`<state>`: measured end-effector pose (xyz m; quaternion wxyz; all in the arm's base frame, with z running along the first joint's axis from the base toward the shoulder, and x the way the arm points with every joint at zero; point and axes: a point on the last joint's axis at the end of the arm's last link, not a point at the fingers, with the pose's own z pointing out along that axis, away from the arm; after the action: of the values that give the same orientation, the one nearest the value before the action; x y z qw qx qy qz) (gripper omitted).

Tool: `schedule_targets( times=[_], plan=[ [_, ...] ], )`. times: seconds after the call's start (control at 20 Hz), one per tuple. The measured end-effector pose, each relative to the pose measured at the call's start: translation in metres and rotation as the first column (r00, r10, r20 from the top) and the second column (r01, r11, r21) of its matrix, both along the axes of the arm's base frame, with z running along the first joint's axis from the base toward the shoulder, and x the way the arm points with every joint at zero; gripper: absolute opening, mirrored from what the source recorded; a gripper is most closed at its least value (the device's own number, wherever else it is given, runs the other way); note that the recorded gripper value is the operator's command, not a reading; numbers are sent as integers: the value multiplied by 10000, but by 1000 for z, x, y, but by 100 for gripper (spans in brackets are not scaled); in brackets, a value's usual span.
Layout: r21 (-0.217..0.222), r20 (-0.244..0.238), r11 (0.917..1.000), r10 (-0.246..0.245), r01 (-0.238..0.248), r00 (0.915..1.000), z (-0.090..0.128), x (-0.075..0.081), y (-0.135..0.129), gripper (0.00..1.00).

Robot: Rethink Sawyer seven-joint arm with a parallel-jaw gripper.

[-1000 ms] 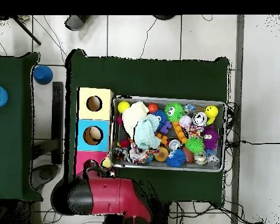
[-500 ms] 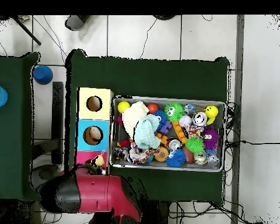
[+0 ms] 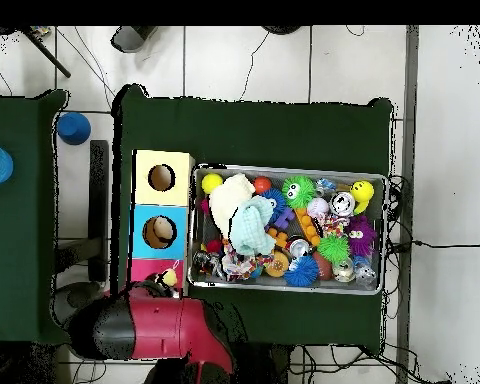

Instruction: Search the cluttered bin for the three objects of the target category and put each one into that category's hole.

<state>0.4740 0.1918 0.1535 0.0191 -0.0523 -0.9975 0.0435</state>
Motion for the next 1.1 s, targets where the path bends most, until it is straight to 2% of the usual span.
schedule_targets(
  times=[0.35, 0.75, 1.1],
  plan=[
    [-71, -287, 9998, -163, 161, 9995, -24, -7, 6, 0],
    [-103, -245, 9994, -334, 331, 9991, -39, -13, 21, 0],
    [-219, -420, 9989, -428, 419, 9982, -50, -28, 42, 0]
  ],
)
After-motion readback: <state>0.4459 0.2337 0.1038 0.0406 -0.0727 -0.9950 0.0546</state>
